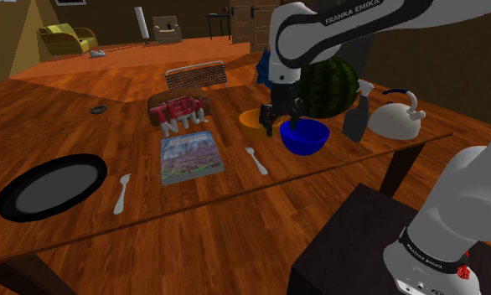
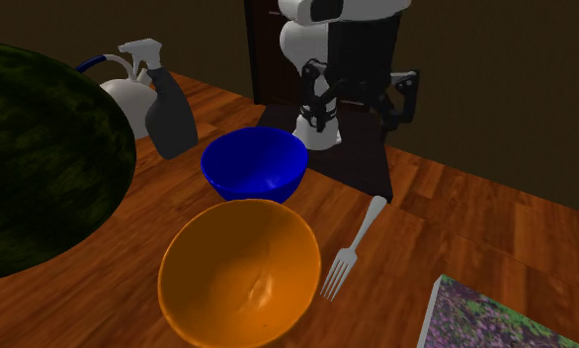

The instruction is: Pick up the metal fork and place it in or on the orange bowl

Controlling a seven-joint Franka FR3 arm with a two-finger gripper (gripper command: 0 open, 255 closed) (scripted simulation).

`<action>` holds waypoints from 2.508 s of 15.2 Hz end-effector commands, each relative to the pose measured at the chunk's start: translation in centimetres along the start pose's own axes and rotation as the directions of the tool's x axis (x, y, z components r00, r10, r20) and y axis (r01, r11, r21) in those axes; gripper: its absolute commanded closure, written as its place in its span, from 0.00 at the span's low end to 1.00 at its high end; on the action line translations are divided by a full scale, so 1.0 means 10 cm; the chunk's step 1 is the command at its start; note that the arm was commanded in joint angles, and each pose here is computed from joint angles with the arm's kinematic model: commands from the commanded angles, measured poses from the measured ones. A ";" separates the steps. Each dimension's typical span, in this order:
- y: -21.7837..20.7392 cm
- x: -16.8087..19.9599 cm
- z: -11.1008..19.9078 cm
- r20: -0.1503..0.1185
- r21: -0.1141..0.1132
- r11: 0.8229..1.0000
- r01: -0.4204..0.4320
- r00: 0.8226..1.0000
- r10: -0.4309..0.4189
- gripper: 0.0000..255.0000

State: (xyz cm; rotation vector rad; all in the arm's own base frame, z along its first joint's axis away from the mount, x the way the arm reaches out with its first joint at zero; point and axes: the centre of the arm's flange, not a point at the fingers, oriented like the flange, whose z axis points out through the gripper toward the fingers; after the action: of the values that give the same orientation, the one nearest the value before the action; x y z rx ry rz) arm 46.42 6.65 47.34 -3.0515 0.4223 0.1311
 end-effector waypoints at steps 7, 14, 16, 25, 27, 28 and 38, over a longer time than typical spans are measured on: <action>-0.51 0.72 0.72 0.042 -0.020 0.995 -0.093 0.995 0.093 0.00; -0.58 0.83 1.11 0.049 -0.024 0.994 -0.108 0.993 0.109 0.00; -0.58 0.82 1.24 0.049 -0.024 0.994 -0.108 0.993 0.109 0.00; -0.58 0.82 1.24 0.049 -0.024 0.994 -0.108 0.993 0.109 1.00; -0.58 0.82 1.24 0.049 -0.024 0.994 -0.108 0.993 0.109 1.00; -0.58 0.82 1.24 0.049 -0.024 0.994 -0.108 0.993 0.109 1.00; -0.59 0.80 1.03 0.049 -0.024 0.994 -0.108 0.993 0.109 1.00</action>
State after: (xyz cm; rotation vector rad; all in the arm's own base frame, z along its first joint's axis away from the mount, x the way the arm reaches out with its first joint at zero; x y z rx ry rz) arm 54.89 10.90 36.01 -3.0388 0.5866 0.2184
